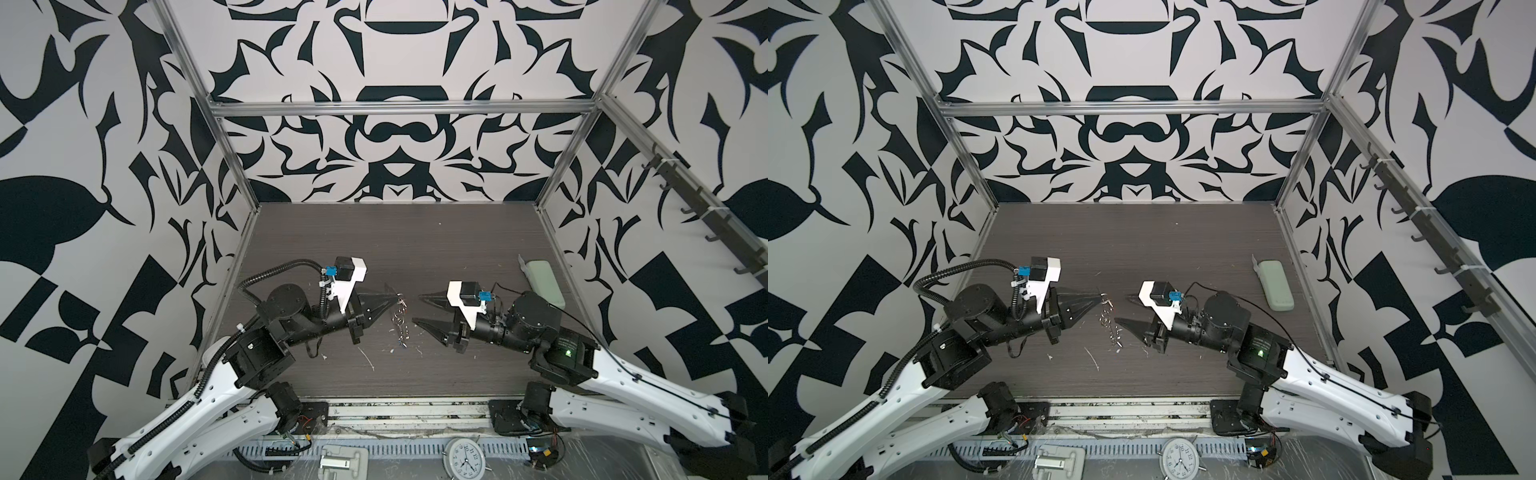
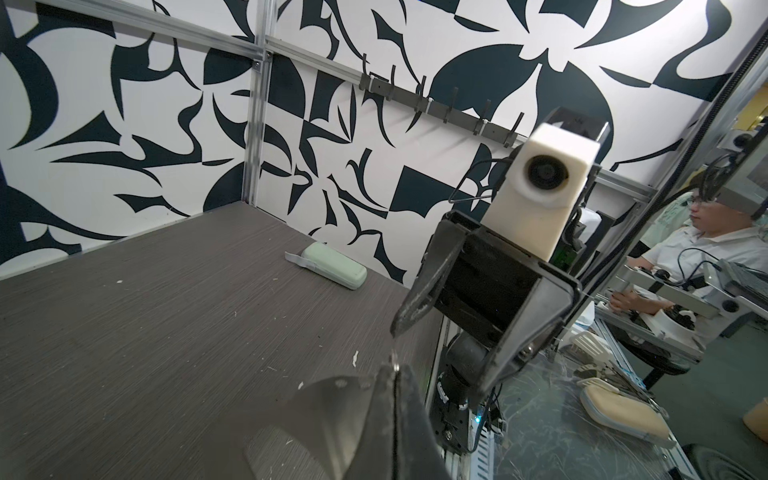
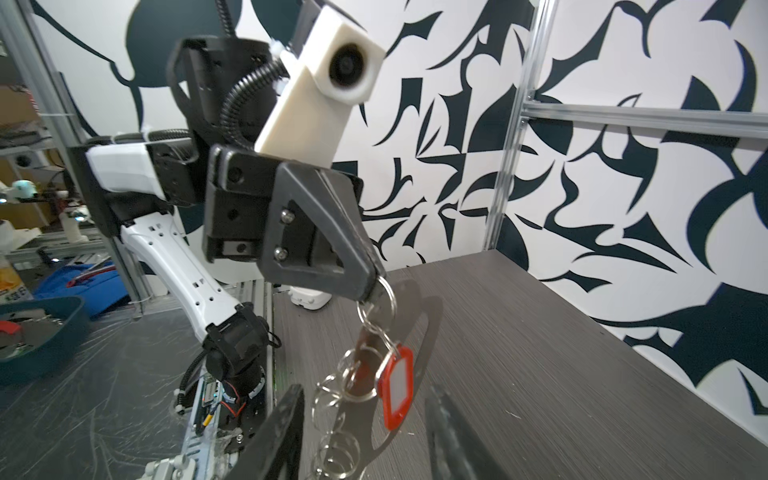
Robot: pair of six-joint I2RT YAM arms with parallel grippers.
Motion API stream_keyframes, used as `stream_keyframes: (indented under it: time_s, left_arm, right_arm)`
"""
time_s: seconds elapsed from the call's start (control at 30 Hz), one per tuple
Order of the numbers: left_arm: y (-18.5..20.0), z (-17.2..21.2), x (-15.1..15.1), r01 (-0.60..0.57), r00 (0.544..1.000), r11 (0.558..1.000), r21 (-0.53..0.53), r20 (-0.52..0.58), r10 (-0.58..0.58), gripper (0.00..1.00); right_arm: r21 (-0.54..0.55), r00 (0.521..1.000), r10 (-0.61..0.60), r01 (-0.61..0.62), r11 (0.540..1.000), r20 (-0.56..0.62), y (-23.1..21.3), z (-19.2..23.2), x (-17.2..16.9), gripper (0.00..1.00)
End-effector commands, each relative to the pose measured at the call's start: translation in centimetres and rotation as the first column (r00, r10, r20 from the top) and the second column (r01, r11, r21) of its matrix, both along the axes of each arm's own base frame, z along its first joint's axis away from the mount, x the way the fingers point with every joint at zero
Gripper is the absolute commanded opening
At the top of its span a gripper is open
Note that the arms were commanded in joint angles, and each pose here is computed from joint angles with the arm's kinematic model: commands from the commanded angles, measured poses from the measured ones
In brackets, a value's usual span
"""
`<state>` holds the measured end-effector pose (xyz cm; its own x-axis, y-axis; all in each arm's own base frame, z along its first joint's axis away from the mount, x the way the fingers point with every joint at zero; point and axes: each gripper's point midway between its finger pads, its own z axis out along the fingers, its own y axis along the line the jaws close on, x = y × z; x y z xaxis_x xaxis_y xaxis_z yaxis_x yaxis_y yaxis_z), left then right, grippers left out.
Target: Remove the keys from the keyring
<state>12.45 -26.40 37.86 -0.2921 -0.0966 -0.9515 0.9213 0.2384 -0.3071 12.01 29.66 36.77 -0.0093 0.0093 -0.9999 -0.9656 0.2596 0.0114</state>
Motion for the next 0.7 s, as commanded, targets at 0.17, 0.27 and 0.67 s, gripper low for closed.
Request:
stream_keyframes:
  time_s: [0.17,0.27,0.67]
  left_arm:
    - [-0.2,1.1,-2.2,0.123,0.992,0.992,-0.021,0.044,-0.122,0.00]
    - [-0.2,1.1,-2.2,0.126,0.991,0.992,-0.022,0.039,-0.125,0.00]
    - [0.4,1.5,-1.1,0.043,0.998,0.998,-0.044,0.047,-0.041,0.00]
  right_arm:
    - [0.209,0.983,0.177,-0.163,0.964,-0.049,-1.3,4.8,-0.2,0.50]
    - [0.212,0.960,0.264,-0.241,0.947,-0.088,-0.9,4.8,-0.3,0.49]
    - [0.192,0.904,0.381,-0.346,0.918,-0.195,0.9,2.9,-0.6,0.34]
